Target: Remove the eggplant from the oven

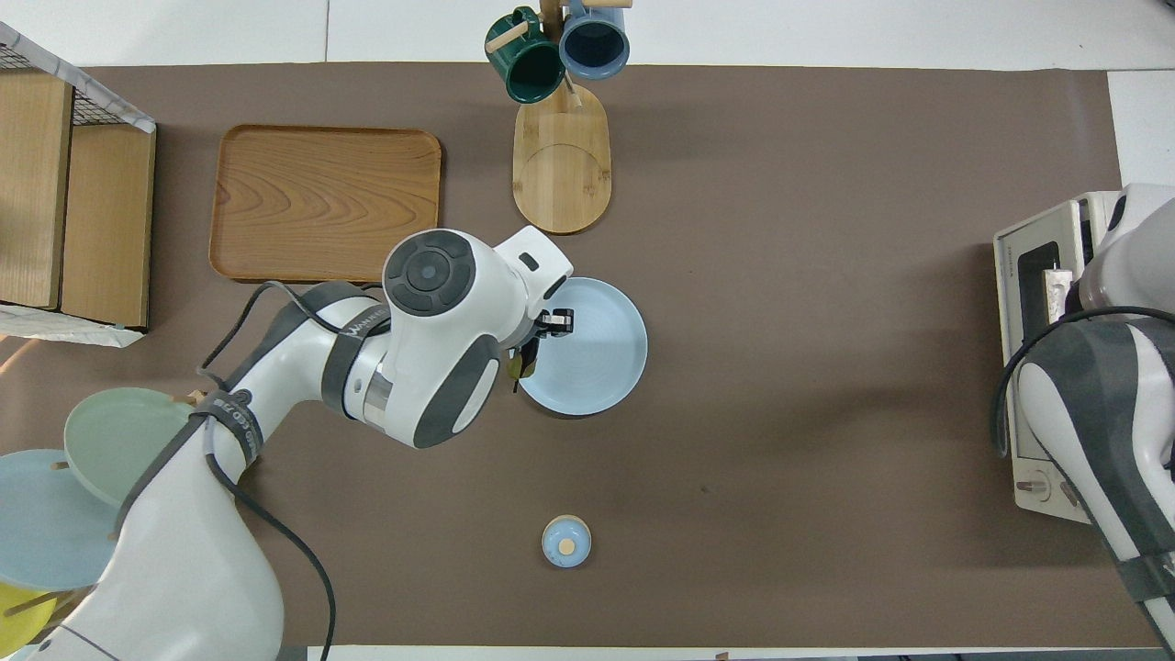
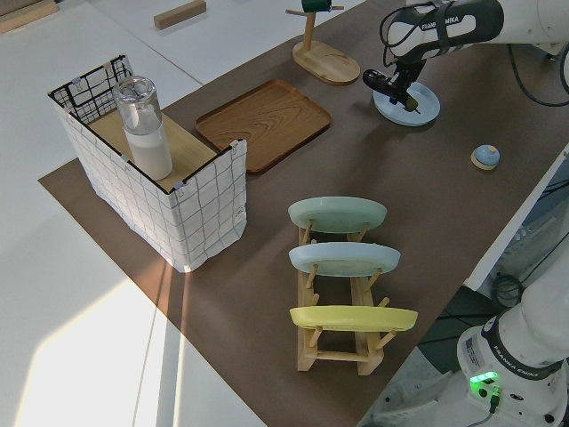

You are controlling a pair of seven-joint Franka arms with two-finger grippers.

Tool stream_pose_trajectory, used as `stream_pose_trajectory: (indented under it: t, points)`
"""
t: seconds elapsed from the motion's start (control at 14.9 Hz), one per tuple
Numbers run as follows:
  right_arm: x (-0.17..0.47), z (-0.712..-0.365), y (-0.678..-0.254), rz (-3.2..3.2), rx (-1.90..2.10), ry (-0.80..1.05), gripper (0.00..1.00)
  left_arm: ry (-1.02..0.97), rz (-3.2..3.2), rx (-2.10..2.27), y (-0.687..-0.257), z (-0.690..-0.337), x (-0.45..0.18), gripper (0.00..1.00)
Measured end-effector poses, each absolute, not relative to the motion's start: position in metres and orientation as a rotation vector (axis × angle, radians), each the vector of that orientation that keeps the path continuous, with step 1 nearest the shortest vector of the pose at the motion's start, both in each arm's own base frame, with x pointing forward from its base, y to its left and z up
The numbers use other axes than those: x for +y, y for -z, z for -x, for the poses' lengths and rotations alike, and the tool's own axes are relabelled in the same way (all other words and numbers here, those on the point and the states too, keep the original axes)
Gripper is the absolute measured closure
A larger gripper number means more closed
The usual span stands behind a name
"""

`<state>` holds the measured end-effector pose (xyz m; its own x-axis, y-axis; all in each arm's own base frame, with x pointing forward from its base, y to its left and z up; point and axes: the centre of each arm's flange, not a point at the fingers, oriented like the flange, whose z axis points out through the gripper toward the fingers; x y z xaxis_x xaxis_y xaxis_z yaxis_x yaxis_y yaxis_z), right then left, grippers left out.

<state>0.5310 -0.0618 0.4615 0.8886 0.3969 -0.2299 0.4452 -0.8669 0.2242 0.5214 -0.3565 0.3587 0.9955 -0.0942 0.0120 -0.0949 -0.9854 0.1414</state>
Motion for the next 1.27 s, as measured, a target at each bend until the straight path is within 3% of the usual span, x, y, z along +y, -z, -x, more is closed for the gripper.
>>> stream_pose_trajectory:
  t: [0.33,0.47,0.54,0.74,1.0,1.27]
  points:
    - [-0.067,-0.515,-0.479,-2.83,0.651,0.325,0.99,-0.04,-2.991,0.041,-0.425,-0.587,-0.266,0.71]
    - [-0.057,-0.507,-0.508,-2.899,0.631,0.278,0.86,-0.062,-2.991,0.048,-0.426,-0.611,-0.217,0.71]
    - [-0.053,-0.505,-0.526,-2.937,0.618,0.229,0.72,-0.067,-2.994,0.043,-0.423,-0.622,-0.191,0.71]
    - [-0.046,-0.507,-0.564,-2.999,0.494,0.114,0.42,-0.092,-3.001,0.024,-0.413,-0.654,-0.113,0.71]
    - [-0.026,-0.518,-0.582,-3.061,0.32,0.086,0.01,-0.093,-3.045,0.019,-0.376,-0.697,-0.075,0.71]
    - [-0.017,-0.524,-0.581,-3.086,0.317,0.12,0.0,-0.108,-3.045,0.009,-0.341,-0.723,-0.078,0.71]
